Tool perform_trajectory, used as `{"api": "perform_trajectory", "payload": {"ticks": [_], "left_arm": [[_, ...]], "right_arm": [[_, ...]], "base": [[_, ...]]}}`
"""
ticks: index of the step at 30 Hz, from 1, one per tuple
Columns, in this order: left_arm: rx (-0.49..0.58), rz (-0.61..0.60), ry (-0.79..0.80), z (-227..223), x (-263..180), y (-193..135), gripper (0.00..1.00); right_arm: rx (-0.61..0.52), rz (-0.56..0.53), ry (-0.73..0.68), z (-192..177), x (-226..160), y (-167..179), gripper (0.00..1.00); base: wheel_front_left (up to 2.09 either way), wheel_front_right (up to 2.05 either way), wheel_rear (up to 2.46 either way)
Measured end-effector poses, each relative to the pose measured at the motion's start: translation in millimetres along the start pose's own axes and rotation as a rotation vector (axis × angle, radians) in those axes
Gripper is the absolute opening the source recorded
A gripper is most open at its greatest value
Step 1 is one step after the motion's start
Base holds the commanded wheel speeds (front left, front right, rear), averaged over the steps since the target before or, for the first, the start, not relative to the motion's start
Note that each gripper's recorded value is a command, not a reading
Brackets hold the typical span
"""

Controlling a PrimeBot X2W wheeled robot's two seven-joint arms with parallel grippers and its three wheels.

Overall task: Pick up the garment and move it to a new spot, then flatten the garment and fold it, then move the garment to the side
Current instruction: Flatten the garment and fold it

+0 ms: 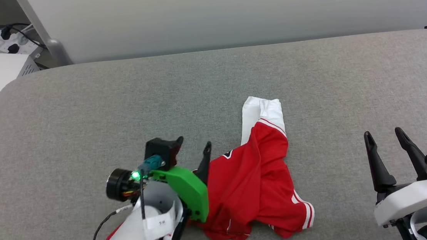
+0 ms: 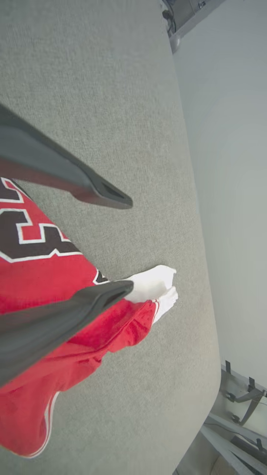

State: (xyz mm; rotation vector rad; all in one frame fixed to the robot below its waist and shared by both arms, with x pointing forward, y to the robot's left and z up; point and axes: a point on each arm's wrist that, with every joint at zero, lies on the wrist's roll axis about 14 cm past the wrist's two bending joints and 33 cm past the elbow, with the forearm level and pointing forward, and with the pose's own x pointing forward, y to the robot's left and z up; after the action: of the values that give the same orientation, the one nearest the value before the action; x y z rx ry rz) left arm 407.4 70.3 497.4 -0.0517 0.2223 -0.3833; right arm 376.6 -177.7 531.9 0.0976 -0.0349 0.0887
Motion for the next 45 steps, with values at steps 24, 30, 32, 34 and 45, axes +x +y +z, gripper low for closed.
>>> {"api": "perform_trajectory", "payload": {"ticks": [24, 30, 32, 34, 45], "left_arm": [[0.157, -0.376, 0.511, -84.0, 75.9, -87.2, 0.00], [0.152, -0.327, 0.393, -59.1, 86.7, -75.9, 0.00], [0.145, -0.286, 0.322, -41.8, 89.9, -65.2, 0.00], [0.141, -0.235, 0.255, -23.7, 91.2, -49.7, 0.00], [-0.052, 0.204, 0.157, -26.6, 18.1, 74.1, 0.00]], "right_arm": [[0.030, -0.123, 0.077, -35.3, -2.9, -39.8, 1.00], [0.030, -0.136, 0.069, -33.6, -4.6, -43.8, 1.00], [0.031, -0.132, 0.061, -31.3, -4.2, -42.6, 1.00], [0.031, -0.125, 0.053, -28.7, -3.6, -40.2, 1.00], [0.033, -0.081, 0.040, -20.3, -4.1, -25.2, 1.00]], "base": [[0.00, 0.00, 0.00], [0.00, 0.00, 0.00], [0.00, 0.00, 0.00], [0.00, 0.00, 0.00], [0.00, 0.00, 0.00]]}}
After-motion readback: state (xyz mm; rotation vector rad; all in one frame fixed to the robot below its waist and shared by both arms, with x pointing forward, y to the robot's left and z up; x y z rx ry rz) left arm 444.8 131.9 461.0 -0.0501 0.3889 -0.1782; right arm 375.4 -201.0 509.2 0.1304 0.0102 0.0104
